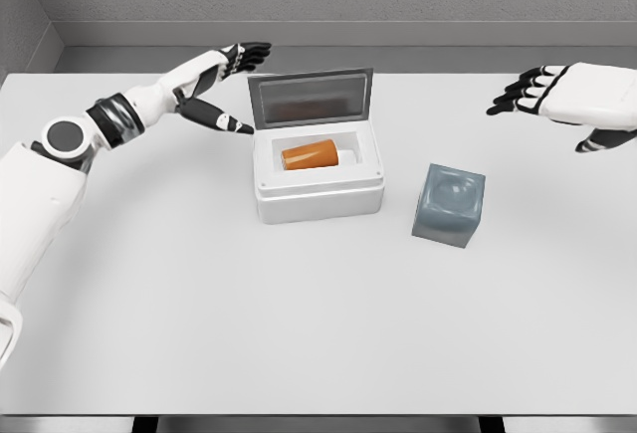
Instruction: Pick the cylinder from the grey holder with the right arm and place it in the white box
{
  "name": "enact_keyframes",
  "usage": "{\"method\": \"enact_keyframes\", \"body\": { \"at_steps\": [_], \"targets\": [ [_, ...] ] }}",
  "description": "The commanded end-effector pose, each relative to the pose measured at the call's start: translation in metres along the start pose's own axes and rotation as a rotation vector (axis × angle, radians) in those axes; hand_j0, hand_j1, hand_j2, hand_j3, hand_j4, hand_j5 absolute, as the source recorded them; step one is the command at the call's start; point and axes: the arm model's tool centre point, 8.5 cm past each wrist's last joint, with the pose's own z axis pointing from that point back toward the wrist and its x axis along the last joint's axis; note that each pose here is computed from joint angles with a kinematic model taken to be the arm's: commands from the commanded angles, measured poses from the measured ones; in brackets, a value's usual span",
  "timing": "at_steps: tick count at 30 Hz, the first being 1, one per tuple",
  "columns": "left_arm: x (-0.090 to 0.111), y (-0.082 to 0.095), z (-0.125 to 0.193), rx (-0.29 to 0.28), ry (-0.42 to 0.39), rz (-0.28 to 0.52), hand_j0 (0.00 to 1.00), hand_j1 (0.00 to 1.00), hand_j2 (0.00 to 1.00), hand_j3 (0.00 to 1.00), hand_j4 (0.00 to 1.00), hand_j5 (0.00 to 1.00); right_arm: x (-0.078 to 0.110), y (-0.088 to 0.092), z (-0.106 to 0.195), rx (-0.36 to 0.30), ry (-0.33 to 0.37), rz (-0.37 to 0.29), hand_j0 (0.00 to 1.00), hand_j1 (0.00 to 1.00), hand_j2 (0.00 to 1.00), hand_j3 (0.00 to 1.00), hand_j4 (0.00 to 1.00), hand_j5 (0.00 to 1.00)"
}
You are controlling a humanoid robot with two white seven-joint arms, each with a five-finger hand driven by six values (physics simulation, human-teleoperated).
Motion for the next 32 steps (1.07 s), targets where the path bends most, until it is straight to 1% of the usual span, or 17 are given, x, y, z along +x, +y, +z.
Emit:
{"method": "enact_keyframes", "body": {
  "at_steps": [1,3,5,9,10,13,14,15,18,19,21,23,24,25,26,27,32],
  "targets": [
    [0.007,0.002,-0.001,0.000,-0.020,-0.006,1.00,1.00,1.00,1.00,1.00,1.00,0.006,-0.006,0.001,-0.008,-0.013,0.020,1.00,1.00,1.00,1.00,1.00,1.00],
    [0.014,-0.004,-0.005,-0.020,-0.049,-0.017,1.00,1.00,1.00,1.00,1.00,1.00,0.018,-0.014,-0.001,-0.020,-0.042,0.053,1.00,1.00,1.00,1.00,1.00,1.00],
    [0.013,-0.006,0.003,-0.027,-0.048,-0.025,1.00,1.00,1.00,1.00,1.00,1.00,0.016,-0.014,0.001,-0.016,-0.036,0.053,1.00,1.00,1.00,1.00,1.00,1.00],
    [0.013,-0.007,0.003,-0.030,-0.050,-0.025,1.00,1.00,1.00,1.00,1.00,1.00,0.015,-0.016,0.003,-0.016,-0.031,0.058,1.00,1.00,1.00,1.00,1.00,1.00],
    [0.019,-0.010,0.001,-0.038,-0.070,-0.031,1.00,1.00,1.00,1.00,1.00,1.00,0.015,-0.016,0.003,-0.016,-0.031,0.058,1.00,1.00,1.00,1.00,1.00,1.00],
    [0.026,-0.024,-0.001,-0.068,-0.105,-0.034,1.00,1.00,1.00,1.00,1.00,1.00,0.013,-0.016,0.009,-0.007,-0.019,0.063,1.00,1.00,1.00,1.00,1.00,1.00],
    [0.027,-0.023,0.007,-0.075,-0.103,-0.047,1.00,1.00,1.00,1.00,1.00,1.00,0.013,-0.015,0.008,-0.006,-0.020,0.062,1.00,1.00,1.00,1.00,1.00,1.00],
    [0.030,-0.027,0.009,-0.074,-0.126,-0.030,1.00,1.00,1.00,1.00,1.00,1.00,0.013,-0.015,0.008,-0.006,-0.020,0.062,1.00,1.00,1.00,1.00,1.00,1.00],
    [0.041,-0.012,0.029,-0.049,-0.171,-0.004,1.00,1.00,1.00,1.00,1.00,1.00,0.013,-0.016,0.008,-0.006,-0.021,0.063,1.00,1.00,1.00,1.00,1.00,1.00],
    [0.044,-0.012,0.031,-0.048,-0.180,0.000,1.00,1.00,1.00,1.00,1.00,1.00,0.014,-0.016,0.008,-0.006,-0.022,0.064,1.00,1.00,1.00,1.00,1.00,1.00],
    [0.043,-0.006,0.037,-0.039,-0.170,-0.004,1.00,1.00,1.00,1.00,1.00,1.00,0.014,-0.017,0.008,-0.008,-0.022,0.066,1.00,1.00,1.00,1.00,1.00,1.00],
    [0.035,0.013,0.060,-0.012,-0.117,-0.030,1.00,1.00,1.00,1.00,1.00,1.00,0.016,-0.017,0.007,-0.008,-0.029,0.070,1.00,1.00,1.00,1.00,1.00,1.00],
    [0.026,0.022,0.073,0.006,-0.076,-0.035,1.00,1.00,1.00,1.00,1.00,1.00,0.016,-0.017,0.008,-0.009,-0.028,0.071,1.00,1.00,1.00,1.00,1.00,1.00],
    [0.020,0.027,0.082,0.020,-0.056,-0.039,1.00,1.00,1.00,1.00,1.00,1.00,0.016,-0.017,0.007,-0.008,-0.029,0.070,1.00,1.00,1.00,1.00,1.00,1.00],
    [0.016,0.030,0.087,0.028,-0.038,-0.039,1.00,1.00,1.00,1.00,1.00,1.00,0.017,-0.017,0.007,-0.008,-0.030,0.071,1.00,1.00,1.00,1.00,1.00,1.00],
    [0.007,0.031,0.093,0.041,-0.013,-0.029,1.00,1.00,1.00,1.00,1.00,1.00,0.016,-0.016,0.007,-0.007,-0.029,0.069,1.00,1.00,1.00,1.00,1.00,1.00],
    [0.001,0.026,0.097,0.034,-0.005,-0.034,1.00,1.00,1.00,1.00,1.00,1.00,0.017,-0.017,0.007,-0.007,-0.030,0.070,1.00,1.00,1.00,1.00,1.00,1.00]
  ]
}}
